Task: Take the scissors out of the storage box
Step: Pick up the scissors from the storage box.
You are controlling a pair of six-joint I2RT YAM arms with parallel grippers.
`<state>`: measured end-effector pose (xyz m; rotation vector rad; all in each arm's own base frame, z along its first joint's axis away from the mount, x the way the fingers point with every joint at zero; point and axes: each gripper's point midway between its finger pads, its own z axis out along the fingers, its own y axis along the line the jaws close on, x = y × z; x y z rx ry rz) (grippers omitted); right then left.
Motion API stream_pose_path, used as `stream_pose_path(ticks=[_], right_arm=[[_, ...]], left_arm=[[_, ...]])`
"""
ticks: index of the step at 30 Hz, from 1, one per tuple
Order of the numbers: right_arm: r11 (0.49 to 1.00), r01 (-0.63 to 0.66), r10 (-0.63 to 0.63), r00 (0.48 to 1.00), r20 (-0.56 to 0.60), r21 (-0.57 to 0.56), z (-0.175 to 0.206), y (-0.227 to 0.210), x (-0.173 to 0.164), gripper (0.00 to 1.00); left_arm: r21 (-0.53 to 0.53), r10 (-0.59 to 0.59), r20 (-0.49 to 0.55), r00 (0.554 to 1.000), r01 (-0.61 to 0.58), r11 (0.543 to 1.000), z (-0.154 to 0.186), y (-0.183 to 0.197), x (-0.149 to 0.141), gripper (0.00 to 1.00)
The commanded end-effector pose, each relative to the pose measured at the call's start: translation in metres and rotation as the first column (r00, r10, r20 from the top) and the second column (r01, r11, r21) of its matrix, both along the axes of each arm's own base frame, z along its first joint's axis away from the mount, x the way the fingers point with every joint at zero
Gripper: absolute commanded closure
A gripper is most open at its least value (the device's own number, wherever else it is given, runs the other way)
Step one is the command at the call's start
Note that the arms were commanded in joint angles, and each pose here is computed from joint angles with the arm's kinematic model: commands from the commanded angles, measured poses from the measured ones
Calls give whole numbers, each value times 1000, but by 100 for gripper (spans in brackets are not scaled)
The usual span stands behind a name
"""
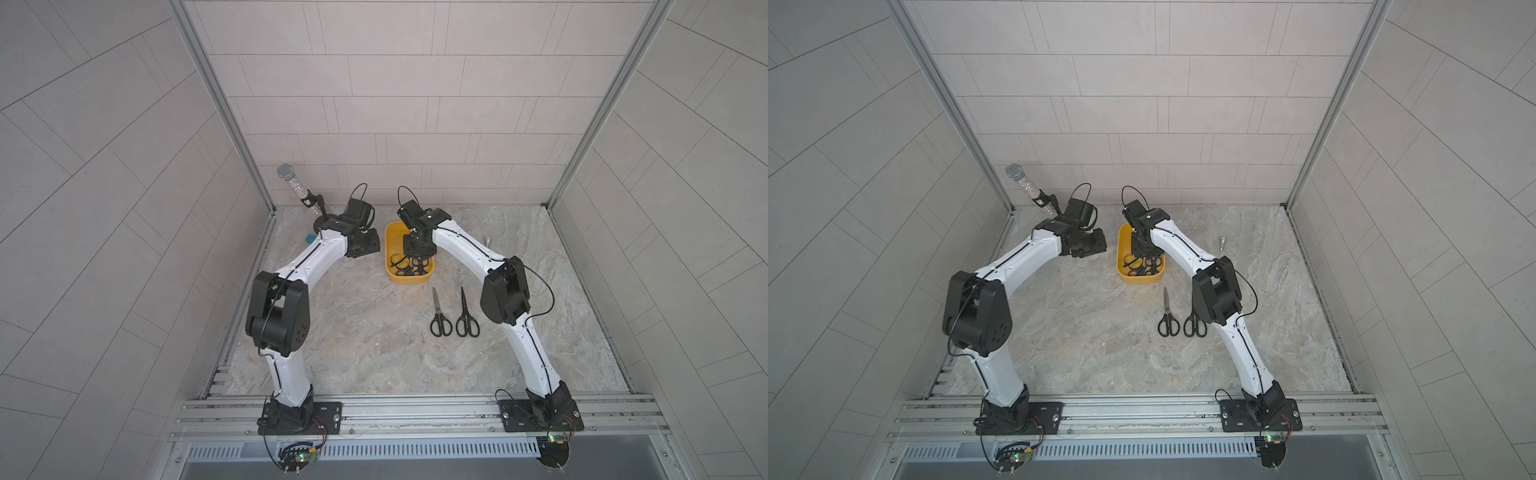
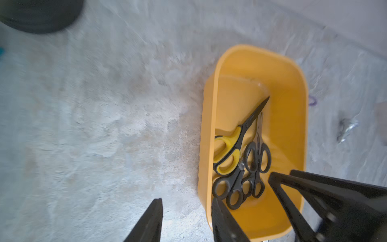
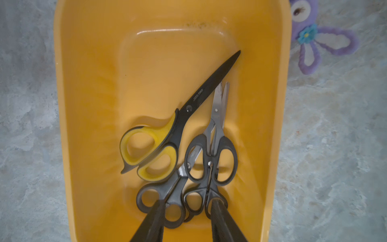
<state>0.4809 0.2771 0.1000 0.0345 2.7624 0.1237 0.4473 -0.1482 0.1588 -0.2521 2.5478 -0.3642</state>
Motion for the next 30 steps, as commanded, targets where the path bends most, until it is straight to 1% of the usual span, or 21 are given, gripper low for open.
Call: stream_pose_path(ticks=[1, 4, 7, 12, 19, 23, 27, 30], right_arm=[[998, 34, -35, 999, -24, -59, -10, -11, 1, 59], [996, 57, -60, 997, -42, -64, -19, -16, 2, 60], [994, 79, -83, 995, -56, -81, -27, -20, 0, 60], [987, 138, -143, 988, -60, -86, -35, -26, 2, 61], [975, 210, -216, 971, -102, -67, -60, -28, 2, 61], [972, 226, -232, 968, -98, -67, -64, -33, 6, 61], [973, 223, -229, 968, -106, -62, -71, -34, 9, 62], [977, 208, -213, 969, -124, -56, -77, -33, 8, 62]], left_arm=[[47, 17, 63, 998, -20, 999, 16, 15, -9, 55], [79, 8, 65, 998, -13, 997, 22, 22, -19, 55], [91, 3, 52, 999, -7, 996, 19, 25, -25, 55], [79, -10, 38, 999, 7, 997, 15, 22, -30, 55], [71, -9, 43, 999, 6, 997, 16, 26, -34, 55], [66, -8, 39, 999, 5, 998, 14, 28, -37, 56], [59, -8, 23, 1000, 6, 998, 7, 29, -39, 56], [56, -8, 31, 999, 6, 998, 10, 29, -38, 56]])
